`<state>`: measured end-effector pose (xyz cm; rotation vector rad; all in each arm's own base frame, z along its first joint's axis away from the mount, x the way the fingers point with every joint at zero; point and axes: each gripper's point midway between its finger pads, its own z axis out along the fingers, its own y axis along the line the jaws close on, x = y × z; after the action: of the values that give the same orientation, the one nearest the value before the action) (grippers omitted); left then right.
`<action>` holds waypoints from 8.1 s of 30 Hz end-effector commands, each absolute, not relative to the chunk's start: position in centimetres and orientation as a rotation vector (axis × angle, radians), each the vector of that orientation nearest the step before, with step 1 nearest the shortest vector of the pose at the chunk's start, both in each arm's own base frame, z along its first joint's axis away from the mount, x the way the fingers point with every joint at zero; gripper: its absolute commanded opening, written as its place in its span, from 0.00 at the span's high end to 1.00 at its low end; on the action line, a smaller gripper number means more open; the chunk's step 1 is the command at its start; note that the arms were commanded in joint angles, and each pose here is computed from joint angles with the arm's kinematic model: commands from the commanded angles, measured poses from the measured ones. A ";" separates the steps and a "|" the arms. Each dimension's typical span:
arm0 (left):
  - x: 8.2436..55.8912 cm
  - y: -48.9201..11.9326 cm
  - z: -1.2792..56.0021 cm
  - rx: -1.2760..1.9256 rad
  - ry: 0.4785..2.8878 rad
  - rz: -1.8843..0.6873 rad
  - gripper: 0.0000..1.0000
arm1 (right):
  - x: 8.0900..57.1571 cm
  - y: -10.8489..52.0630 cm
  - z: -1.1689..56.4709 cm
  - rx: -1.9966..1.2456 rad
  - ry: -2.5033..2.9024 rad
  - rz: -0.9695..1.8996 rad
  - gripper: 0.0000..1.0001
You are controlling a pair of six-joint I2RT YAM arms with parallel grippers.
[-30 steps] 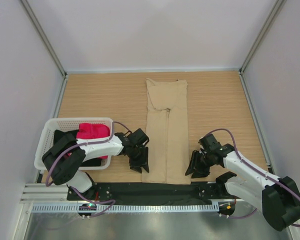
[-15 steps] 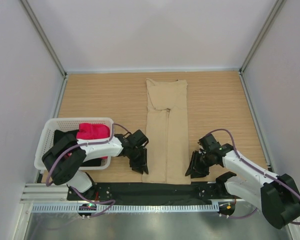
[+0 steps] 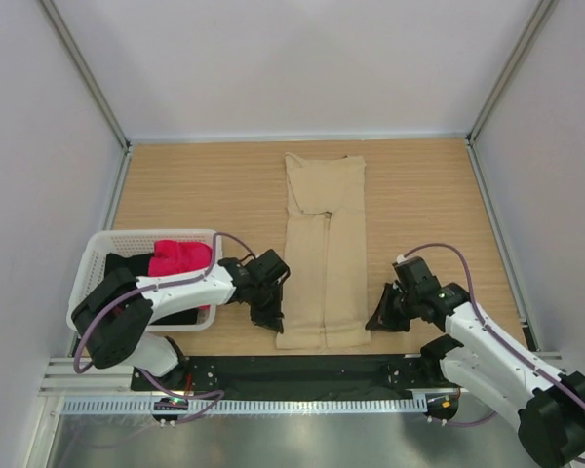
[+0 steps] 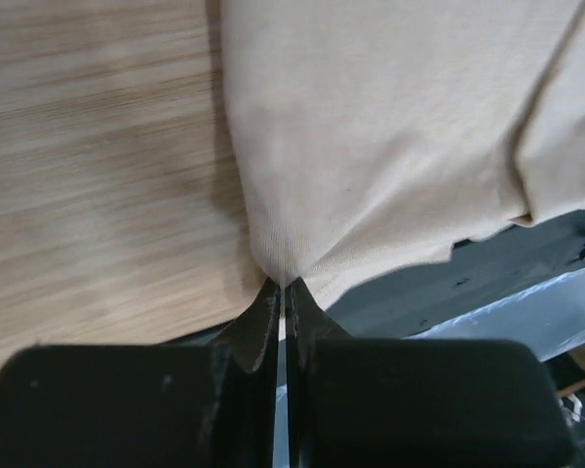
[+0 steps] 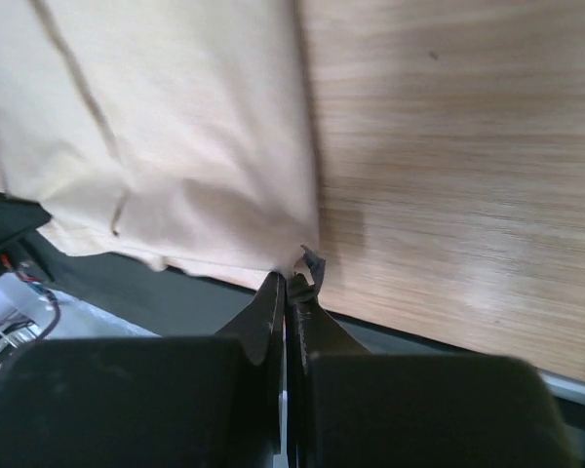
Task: Fold and stack the t-shirts
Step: Fold the tshirt
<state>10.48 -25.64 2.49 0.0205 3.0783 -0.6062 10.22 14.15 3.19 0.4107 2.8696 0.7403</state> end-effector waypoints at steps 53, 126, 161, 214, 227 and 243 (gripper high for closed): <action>27.9 -25.3 11.7 0.039 2.898 -0.623 1.00 | 26.8 14.9 13.1 0.355 2.783 0.760 0.99; 39.2 -28.2 6.6 0.067 2.964 -0.574 0.99 | 40.5 12.2 7.2 0.473 2.792 0.716 0.99; 31.3 -27.1 11.1 -0.018 2.839 -0.890 0.50 | 36.4 21.3 6.2 0.210 2.769 0.109 0.52; 31.5 -29.0 0.8 -0.171 3.131 -0.811 0.75 | 53.5 22.9 8.1 0.178 2.509 0.046 0.55; 36.6 -29.9 6.6 0.030 2.947 -0.785 0.70 | 47.8 19.1 14.7 0.151 2.501 0.123 0.53; 38.0 -24.0 8.8 -0.195 2.833 -0.520 0.79 | 42.0 23.3 7.5 0.040 2.641 0.303 0.71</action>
<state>36.14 -26.71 5.76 -0.1048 2.9475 -0.5958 40.03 21.17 6.00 0.0425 2.7372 0.1992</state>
